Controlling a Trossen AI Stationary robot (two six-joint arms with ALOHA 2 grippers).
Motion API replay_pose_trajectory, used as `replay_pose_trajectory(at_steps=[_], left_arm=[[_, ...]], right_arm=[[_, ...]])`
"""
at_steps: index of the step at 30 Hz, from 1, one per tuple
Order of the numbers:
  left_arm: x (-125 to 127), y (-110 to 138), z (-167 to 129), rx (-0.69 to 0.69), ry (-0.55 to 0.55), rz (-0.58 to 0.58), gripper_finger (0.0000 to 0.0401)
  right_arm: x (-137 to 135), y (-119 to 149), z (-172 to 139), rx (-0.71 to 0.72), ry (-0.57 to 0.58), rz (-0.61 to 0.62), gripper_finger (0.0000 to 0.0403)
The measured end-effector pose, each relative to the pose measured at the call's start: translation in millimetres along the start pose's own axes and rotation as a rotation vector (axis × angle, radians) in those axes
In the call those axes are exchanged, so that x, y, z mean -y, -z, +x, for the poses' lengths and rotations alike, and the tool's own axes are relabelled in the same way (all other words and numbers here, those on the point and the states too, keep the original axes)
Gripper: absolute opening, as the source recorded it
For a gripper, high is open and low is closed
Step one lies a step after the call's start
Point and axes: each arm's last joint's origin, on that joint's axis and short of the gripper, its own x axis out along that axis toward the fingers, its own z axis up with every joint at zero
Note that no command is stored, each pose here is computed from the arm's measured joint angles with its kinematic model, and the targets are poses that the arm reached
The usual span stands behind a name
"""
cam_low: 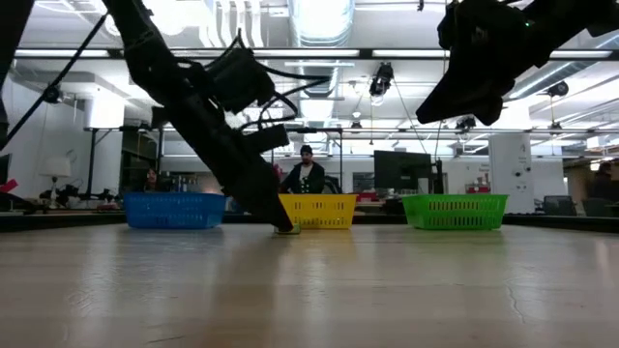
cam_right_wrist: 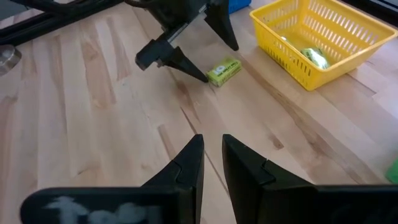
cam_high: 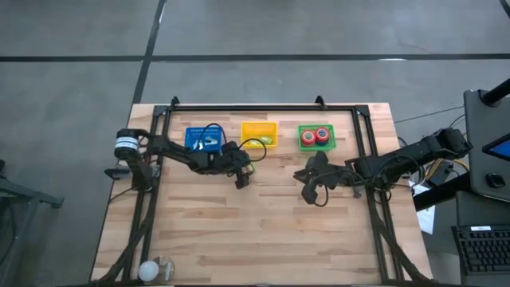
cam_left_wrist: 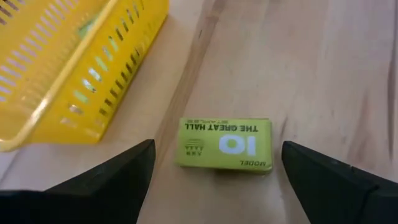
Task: Pick and place Stapler, Stapler remover, tape
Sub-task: Put the green staple box into the yellow basket
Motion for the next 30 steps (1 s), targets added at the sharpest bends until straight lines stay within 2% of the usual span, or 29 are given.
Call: replay_pose_trajectory(at_steps=[6,12,16,24,30], left_arm=[[-1,1,13,-0.021,0.048,0.011,0.0351],[0,3,14,-0.03,0.071,0.003,0.0344],[1,3,11,-0.041,0.09,-0.012,0.0315],[1,2,8,-0.045,0.12,-0.05,0.0225],[1,-11,-4,0.021,0.14,-0.062,0.022]], right_arm=[[1,3,1,-0.008,0.002,-0.005,0.0052],[2,5,1,-0.013,0.006,-0.005,0.0052],[2,5,1,-0.011,0.005,-0.004,0.0052],[2,5,1,-0.011,0.005,-0.005,0.0052],[2,5,1,-0.012,0.006,-0.007,0.0052]])
